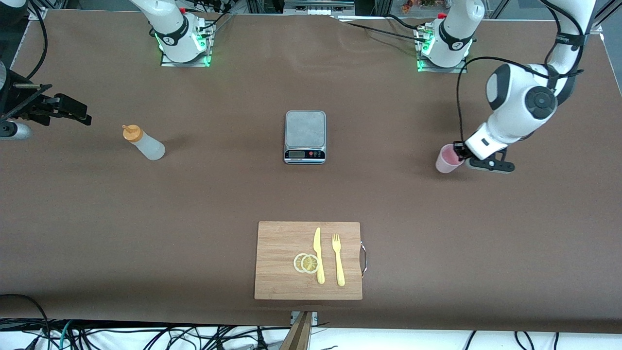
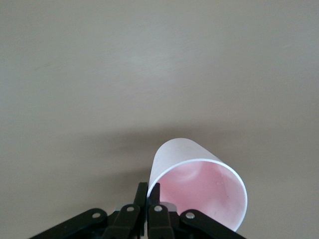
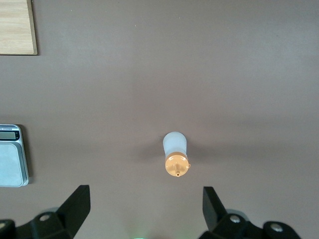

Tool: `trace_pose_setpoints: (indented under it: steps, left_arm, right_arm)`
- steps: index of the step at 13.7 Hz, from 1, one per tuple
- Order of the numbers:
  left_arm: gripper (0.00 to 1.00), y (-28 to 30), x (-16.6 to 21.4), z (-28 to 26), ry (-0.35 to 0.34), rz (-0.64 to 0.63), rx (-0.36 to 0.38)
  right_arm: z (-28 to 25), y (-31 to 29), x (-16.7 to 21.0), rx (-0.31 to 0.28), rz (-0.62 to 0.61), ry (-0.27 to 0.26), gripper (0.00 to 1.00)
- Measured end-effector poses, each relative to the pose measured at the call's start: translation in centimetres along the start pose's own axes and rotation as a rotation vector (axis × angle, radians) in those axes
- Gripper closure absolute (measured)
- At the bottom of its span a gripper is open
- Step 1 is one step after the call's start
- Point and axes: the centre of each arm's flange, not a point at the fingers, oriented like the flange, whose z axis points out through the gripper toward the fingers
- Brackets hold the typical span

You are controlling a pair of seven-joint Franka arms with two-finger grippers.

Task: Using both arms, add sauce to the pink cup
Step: 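Carry the pink cup with the left gripper onto the scale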

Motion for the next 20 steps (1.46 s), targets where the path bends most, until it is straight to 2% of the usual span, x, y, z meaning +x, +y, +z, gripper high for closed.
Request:
trace_pose_setpoints:
  steps: [5,9,15,20]
  left_arm:
    - [0.96,18.3,-0.9,-2.7,0.021,-0.007,-0.048]
    - [0.96,29.4,-3.2,-1.7,-0.012,-0.125,-0.079]
    - [0.96,37.5,-3.8,2.2,-0.073,-0.323,-0.086]
    - [0.96,41.3,-6.5,3.8,-0.118,-0.368,-0.084]
  right_arm:
    - [0.0,0.0,0.0,0.0,0.0,0.0,0.0]
    - [0.0,0.0,0.0,0.0,0.0,0.0,0.0]
    - [0.0,0.0,0.0,0.0,0.0,0.0,0.0]
    - [0.0,0.0,0.0,0.0,0.0,0.0,0.0]
